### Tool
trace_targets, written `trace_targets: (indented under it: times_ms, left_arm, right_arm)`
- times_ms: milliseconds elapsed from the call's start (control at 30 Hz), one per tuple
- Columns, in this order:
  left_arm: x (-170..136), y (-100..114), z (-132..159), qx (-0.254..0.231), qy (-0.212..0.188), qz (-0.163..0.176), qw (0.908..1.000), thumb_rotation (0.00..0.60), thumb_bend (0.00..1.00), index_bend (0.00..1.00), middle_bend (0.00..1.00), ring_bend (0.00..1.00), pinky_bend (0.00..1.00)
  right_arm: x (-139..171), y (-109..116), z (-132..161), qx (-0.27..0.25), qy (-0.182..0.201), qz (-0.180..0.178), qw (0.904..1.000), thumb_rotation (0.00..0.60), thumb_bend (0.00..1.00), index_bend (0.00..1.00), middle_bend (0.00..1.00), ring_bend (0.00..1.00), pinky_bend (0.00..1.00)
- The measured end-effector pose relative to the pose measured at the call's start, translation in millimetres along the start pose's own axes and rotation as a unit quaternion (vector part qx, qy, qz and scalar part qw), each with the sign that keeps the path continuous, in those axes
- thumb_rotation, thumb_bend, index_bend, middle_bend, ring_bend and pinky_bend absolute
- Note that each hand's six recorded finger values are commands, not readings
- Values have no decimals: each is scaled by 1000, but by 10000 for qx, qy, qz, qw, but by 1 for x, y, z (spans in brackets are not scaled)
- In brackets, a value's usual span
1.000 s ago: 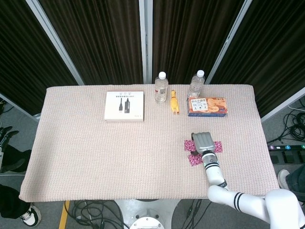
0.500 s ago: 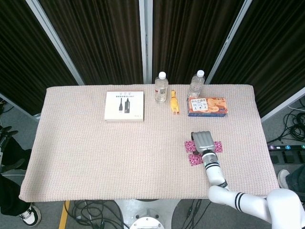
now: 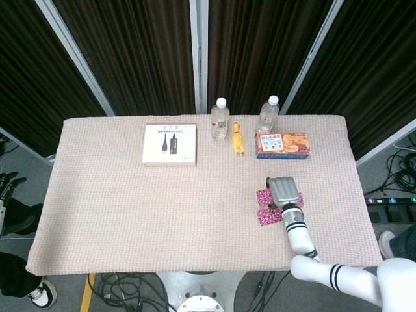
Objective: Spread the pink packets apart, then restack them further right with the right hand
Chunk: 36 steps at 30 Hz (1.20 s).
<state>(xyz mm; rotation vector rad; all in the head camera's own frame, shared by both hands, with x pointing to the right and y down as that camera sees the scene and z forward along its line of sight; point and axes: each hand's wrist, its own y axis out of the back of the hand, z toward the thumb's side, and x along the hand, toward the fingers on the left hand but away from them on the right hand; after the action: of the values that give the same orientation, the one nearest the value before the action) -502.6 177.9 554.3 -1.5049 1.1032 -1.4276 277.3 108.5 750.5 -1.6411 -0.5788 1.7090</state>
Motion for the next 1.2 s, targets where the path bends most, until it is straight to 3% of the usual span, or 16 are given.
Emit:
trace_targets:
  times_ms: [167, 500, 733, 1200]
  left_arm:
    - [0, -1, 3, 6, -26, -11, 10000, 600, 0, 245, 226, 122, 239]
    - [1, -7, 9, 65, -74, -74, 9999, 600, 0, 246, 226, 122, 239]
    - [0, -8, 8, 107, -48, -100, 9999, 600, 0, 245, 226, 122, 239]
    - [0, -7, 5, 108, -21, -97, 9999, 600, 0, 245, 226, 122, 239]
  right_arm:
    - [7, 3, -31, 48, -202, -26, 9998, 581, 0, 453, 1000, 1000, 1000]
    - [13, -15, -77, -92, -453, 156, 9988, 583, 0, 452, 1000, 1000, 1000]
    - [11, -23, -83, -142, -471, 222, 9985, 585, 0, 453, 1000, 1000, 1000]
    - [3, -27, -69, -158, -352, 266, 9989, 585, 0, 453, 1000, 1000, 1000]
